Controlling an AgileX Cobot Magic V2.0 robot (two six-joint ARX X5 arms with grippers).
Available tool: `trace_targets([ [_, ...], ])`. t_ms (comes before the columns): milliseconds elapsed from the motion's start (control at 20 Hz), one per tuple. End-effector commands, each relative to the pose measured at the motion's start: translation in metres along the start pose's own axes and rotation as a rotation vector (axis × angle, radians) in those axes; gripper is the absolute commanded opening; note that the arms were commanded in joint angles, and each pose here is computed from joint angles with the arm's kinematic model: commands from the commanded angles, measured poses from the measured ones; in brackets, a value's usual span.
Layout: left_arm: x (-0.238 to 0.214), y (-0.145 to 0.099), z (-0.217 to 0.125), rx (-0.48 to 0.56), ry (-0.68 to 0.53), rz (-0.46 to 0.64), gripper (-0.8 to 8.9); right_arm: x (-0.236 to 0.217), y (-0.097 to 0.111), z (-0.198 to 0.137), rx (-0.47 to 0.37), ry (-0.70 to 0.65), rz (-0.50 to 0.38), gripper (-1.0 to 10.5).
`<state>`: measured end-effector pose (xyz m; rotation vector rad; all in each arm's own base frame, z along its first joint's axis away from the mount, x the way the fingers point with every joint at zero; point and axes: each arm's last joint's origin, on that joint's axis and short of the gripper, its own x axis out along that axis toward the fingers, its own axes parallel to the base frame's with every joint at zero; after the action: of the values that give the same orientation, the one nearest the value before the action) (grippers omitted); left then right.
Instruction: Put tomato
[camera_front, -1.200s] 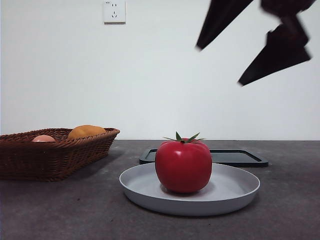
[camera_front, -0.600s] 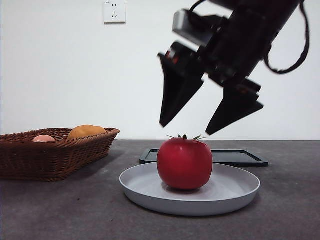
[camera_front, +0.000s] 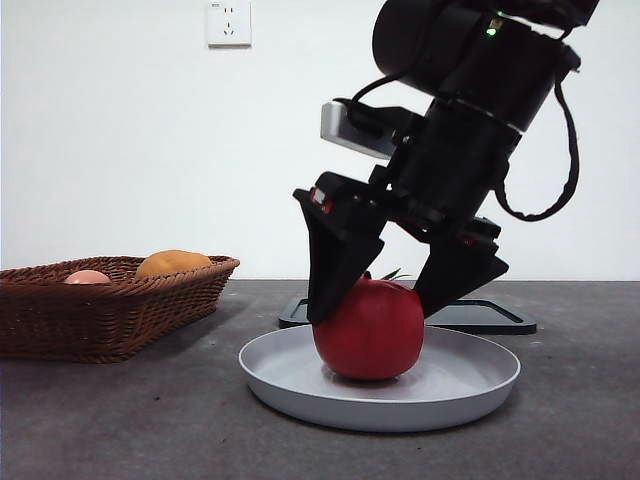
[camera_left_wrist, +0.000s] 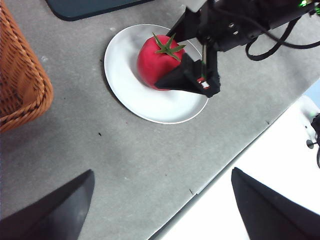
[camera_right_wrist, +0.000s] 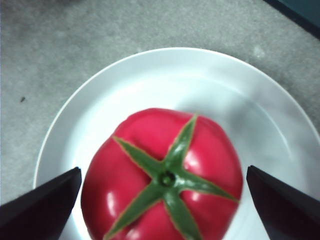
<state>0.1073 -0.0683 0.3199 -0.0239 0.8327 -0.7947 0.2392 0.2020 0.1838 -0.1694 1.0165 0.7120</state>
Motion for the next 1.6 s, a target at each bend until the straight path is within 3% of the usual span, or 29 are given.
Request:
trace_targets([
  [50, -0.002, -0.002, 0.004, 0.016, -0.014, -0.006, 4.37, 0.008, 0.003, 0.003, 0.008, 0.007, 0.002, 6.0],
  [100, -0.002, -0.002, 0.004, 0.016, -0.014, -0.006, 4.37, 0.008, 0.003, 0.003, 0.013, 0.009, 0.000, 5.7],
  [300, -0.002, -0.002, 0.004, 0.017, -0.014, -0.006, 4.37, 0.008, 0.002, 0.003, 0.014, 0.008, 0.001, 3.1],
  [550, -0.002, -0.002, 0.004, 0.017, -0.014, -0.006, 4.37, -0.001, 0.005, 0.010, 0.017, -0.024, 0.014, 3.0],
  [800, -0.002, -0.002, 0.004, 0.017, -0.014, -0.006, 4.37, -0.040, 0.001, 0.054, 0.007, -0.127, -0.019, 3.0],
  [1000, -0.002, -0.002, 0.004, 0.017, -0.014, -0.006, 4.37, -0.069, -0.031, 0.088, 0.050, -0.275, -0.104, 3.0],
  [1150, -0.002, -0.002, 0.004, 0.017, -0.014, -0.006, 4.37, -0.077, -0.071, 0.107, 0.110, -0.340, -0.175, 3.0],
  [1400, -0.002, -0.002, 0.004, 0.016, -0.013, -0.006, 4.37, -0.031, -0.121, 0.114, 0.161, -0.326, -0.209, 3.3],
  [1600, -0.002, -0.002, 0.004, 0.016, -0.013, -0.006, 4.37, 0.011, -0.136, 0.107, 0.173, -0.283, -0.209, 3.3],
])
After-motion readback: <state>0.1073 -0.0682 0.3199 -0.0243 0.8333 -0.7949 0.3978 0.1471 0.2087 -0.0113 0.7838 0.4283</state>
